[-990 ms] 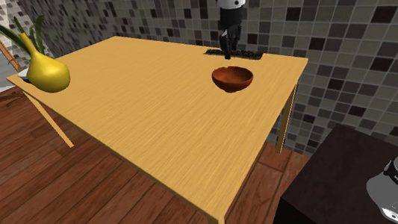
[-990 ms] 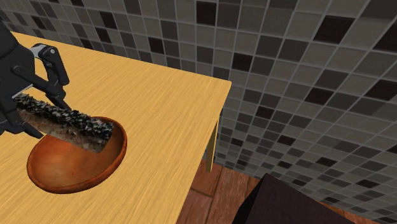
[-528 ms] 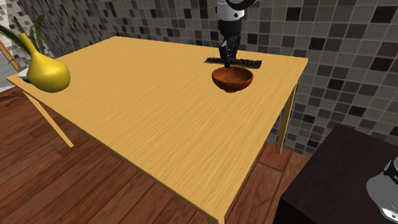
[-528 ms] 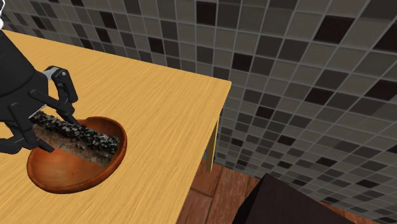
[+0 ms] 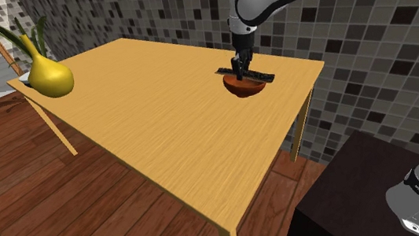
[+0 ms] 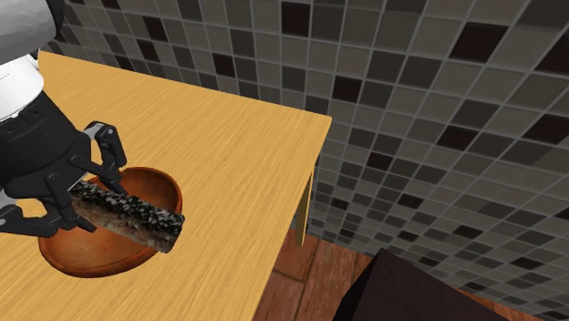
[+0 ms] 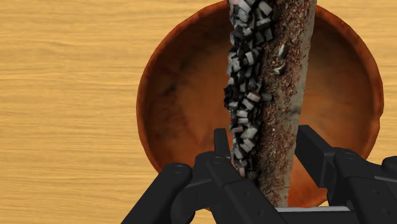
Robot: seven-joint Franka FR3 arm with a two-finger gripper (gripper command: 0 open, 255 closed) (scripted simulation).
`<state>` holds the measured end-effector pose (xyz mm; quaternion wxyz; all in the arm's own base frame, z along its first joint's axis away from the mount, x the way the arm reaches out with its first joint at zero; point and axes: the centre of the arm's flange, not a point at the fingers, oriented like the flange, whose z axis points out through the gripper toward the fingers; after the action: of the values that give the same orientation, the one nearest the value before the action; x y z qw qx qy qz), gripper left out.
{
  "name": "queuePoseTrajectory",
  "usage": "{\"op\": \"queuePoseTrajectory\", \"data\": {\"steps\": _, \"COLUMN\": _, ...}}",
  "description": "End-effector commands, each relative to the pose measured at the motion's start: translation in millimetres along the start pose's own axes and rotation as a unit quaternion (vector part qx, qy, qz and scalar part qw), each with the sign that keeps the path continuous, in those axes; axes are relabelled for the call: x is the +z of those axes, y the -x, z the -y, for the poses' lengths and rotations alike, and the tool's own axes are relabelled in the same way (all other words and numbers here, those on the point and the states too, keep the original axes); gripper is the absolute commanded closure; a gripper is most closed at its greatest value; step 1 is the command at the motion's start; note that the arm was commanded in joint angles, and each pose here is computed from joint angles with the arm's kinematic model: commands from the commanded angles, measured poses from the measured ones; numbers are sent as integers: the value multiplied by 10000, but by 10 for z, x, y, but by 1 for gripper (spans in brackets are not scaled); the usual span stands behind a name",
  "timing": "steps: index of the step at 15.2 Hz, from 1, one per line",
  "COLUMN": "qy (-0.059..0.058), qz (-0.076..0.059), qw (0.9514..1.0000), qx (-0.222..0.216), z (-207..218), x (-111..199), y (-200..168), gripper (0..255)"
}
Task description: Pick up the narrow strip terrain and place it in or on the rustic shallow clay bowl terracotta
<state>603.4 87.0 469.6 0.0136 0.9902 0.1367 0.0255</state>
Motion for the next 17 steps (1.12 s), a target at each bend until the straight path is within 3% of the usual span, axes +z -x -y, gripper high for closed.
{"op": "queuePoseTrajectory", "data": {"steps": 1, "qy": 0, "qz": -3, "qw": 10000, "qx": 0, "z": -2, "x": 11, "y": 0, "gripper": 255}}
{"op": "queuePoseTrajectory", "data": {"steps": 6, "qy": 0, "qz": -3, "qw": 10000, "qx": 0, "z": -2, "x": 11, "y": 0, "gripper": 255}}
{"op": "queuePoseTrajectory", "data": {"steps": 7, "qy": 0, "qz": -3, "qw": 10000, "qx": 0, "z": -2, "x": 11, "y": 0, "gripper": 0}}
{"op": "queuePoseTrajectory", "data": {"steps": 12, "qy": 0, "qz": -3, "qw": 10000, "qx": 0, "z": -2, "x": 11, "y": 0, "gripper": 0}}
{"op": "queuePoseTrajectory", "data": {"steps": 16, "qy": 0, "qz": -3, "qw": 10000, "qx": 0, "z": -2, "x": -489, "y": 0, "gripper": 0}}
{"op": "queuePoseTrajectory", "data": {"steps": 17, "qy": 0, "qz": -3, "qw": 10000, "qx": 0, "z": -2, "x": -489, "y": 0, "gripper": 0}}
